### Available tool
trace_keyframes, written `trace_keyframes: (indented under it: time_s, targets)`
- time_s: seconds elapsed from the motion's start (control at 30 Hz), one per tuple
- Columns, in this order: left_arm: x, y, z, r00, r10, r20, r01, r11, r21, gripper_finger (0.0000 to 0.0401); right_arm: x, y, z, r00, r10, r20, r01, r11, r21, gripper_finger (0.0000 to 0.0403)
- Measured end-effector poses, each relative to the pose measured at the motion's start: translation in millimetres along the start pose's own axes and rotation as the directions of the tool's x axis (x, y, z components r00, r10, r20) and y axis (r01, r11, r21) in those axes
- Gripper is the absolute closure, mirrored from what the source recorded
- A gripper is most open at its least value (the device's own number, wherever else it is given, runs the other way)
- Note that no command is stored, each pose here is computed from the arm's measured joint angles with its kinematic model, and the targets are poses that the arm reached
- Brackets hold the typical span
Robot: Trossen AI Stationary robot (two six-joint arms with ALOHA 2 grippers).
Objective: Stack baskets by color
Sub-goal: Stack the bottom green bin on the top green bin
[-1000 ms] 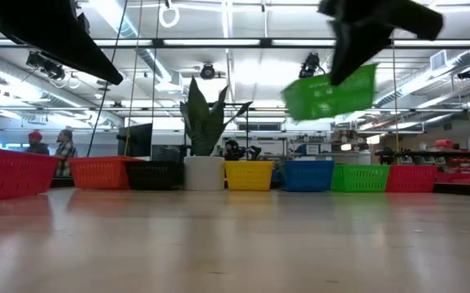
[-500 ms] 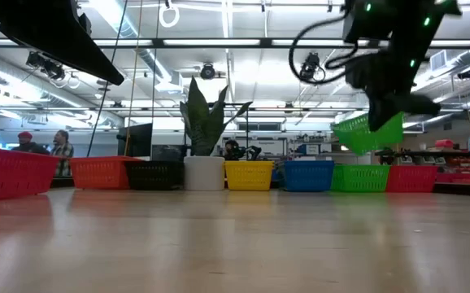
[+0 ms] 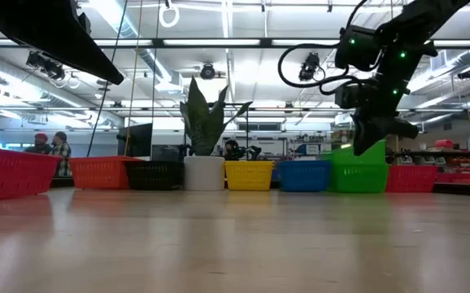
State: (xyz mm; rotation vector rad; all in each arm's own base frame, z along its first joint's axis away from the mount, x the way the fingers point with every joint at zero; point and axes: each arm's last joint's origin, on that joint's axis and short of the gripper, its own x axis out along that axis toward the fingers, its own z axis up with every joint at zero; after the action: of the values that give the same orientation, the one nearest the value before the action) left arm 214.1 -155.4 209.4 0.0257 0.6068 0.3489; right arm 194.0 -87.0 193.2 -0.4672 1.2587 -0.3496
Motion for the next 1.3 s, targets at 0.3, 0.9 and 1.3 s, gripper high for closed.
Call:
trace_keyframes:
  time_s: [0.3, 0.9, 1.3]
  targets:
    - [0.0, 0.0, 0.0, 1.000, 0.000, 0.000, 0.000, 1.000, -0.007, 0.0291, 0.9, -0.9, -0.7, 1.000, 0.028, 0.013, -0.029, 0.999, 0.032, 0.0366]
    - [0.0, -0.1, 0.2, 1.000, -0.001, 0.001, 0.001, 1.000, -0.009, 0.0291, -34.3, 15.5, -2.3, 0.996, 0.009, 0.085, -0.026, 0.979, 0.204, 0.0290]
    - [0.0, -1.0, 1.2, 1.000, -0.007, 0.009, 0.007, 1.000, -0.014, 0.0291, -12.4, 31.8, 5.7, 0.983, 0.181, 0.020, -0.182, 0.974, 0.138, 0.0391]
